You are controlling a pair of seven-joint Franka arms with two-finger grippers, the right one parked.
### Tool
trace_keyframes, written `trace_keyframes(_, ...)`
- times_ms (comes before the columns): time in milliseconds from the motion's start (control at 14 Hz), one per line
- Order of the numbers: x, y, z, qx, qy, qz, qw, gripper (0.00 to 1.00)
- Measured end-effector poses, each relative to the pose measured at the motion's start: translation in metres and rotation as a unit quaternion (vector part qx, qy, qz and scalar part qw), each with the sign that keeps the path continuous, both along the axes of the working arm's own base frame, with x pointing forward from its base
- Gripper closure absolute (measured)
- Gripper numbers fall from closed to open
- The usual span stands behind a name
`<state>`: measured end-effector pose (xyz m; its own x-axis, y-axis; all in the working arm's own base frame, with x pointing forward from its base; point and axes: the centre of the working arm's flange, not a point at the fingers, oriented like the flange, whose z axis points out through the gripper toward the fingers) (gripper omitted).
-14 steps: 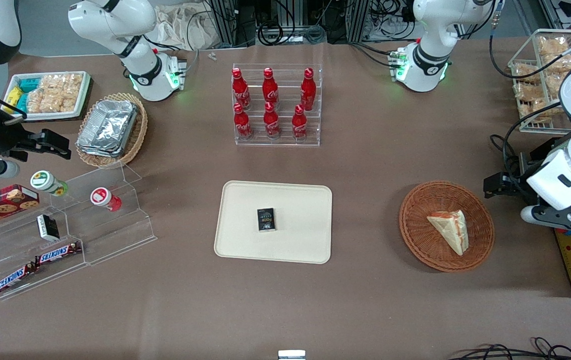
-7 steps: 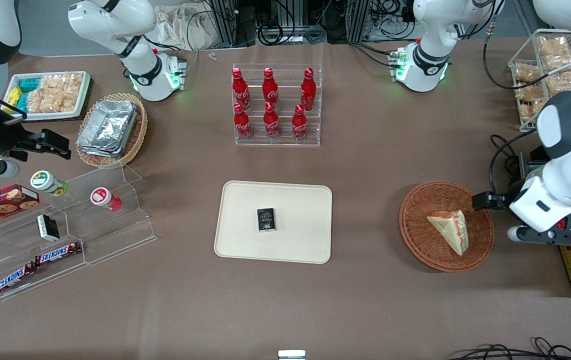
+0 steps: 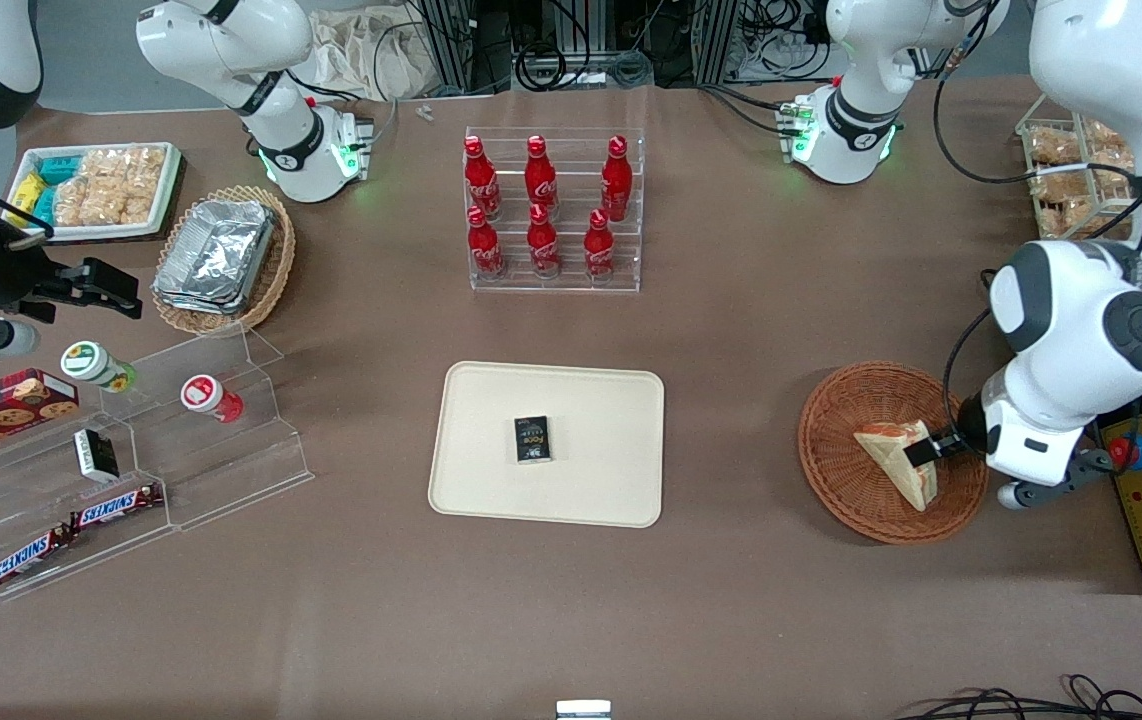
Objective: Place sandwich from basket to tray
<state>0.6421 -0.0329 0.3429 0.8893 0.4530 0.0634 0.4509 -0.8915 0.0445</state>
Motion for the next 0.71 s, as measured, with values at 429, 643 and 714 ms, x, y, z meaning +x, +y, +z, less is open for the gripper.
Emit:
trace_keyframes(429,-0.018,0.011,-0.083,0.001,-0.001,0.033,0.9995,0.0)
trace_keyframes(643,-0.021,0.014,-0.099,0.003,0.007,0.035,0.9994,0.0)
trace_keyframes(714,-0.021,0.014,-0.1,0.003,0.008,0.035,0.9994,0.09)
